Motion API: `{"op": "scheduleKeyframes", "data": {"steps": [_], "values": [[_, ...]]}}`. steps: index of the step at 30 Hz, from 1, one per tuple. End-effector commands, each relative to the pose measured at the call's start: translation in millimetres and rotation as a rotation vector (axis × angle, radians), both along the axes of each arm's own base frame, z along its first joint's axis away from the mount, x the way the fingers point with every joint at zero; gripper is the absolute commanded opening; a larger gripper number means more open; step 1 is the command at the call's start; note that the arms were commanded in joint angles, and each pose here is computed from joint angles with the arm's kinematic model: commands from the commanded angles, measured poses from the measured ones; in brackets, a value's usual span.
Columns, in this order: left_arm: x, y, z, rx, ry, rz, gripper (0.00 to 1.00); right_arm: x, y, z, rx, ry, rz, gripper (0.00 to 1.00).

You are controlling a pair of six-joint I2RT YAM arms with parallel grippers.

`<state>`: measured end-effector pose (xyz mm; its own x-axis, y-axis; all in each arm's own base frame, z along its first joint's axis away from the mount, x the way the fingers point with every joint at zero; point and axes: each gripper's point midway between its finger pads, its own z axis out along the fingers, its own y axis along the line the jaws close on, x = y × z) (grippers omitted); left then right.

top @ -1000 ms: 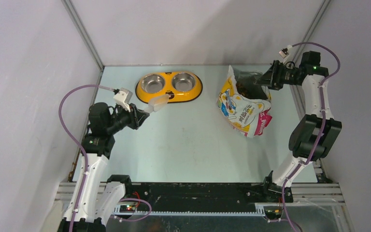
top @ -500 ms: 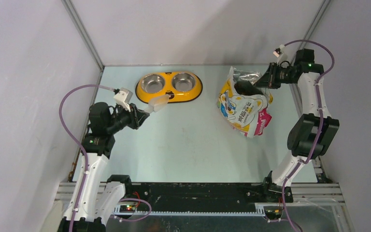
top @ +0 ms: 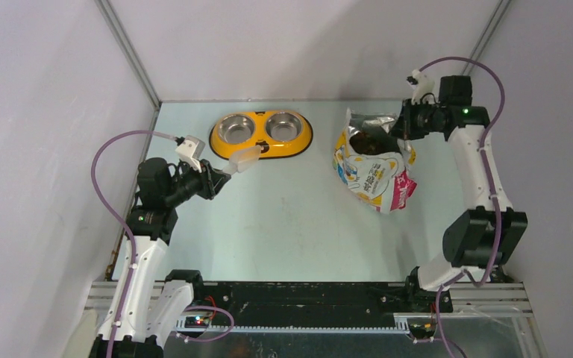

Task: Serve the pet food
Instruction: Pick up the pet food bag at the center of the board.

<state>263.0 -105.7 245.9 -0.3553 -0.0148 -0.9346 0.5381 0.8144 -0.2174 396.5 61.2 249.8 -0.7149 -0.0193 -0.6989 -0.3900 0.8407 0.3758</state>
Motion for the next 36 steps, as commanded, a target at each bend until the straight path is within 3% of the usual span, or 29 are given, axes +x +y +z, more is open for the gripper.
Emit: {"op": "scheduleKeyframes", "data": {"steps": [1, 6, 11, 18, 22, 32, 36], "values": [[5, 3, 10, -0.008, -0.042, 0.017, 0.0, -8, 13, 50, -0.126, -0.24, -0.049, 0.0], [7, 5, 9, -0.002, -0.041, 0.029, 0.0, -18, 45, 60, -0.164, -0.368, 0.029, 0.0], [7, 6, 10, 0.005, -0.048, 0.037, 0.0, -23, 76, 55, -0.149, -0.343, 0.034, 0.0], [14, 10, 15, 0.027, -0.047, 0.058, 0.0, -5, 87, 37, -0.176, -0.277, -0.164, 0.0], [29, 9, 12, 0.118, -0.021, 0.058, 0.0, 2, 93, 33, -0.218, -0.283, -0.27, 0.0], [39, -35, 76, 0.145, -0.123, -0.054, 0.0, 7, 154, 8, -0.329, -0.236, -0.23, 0.0], [32, -54, 90, 0.104, -0.148, -0.116, 0.0, 2, 162, 32, -0.289, -0.26, -0.221, 0.0]]}}
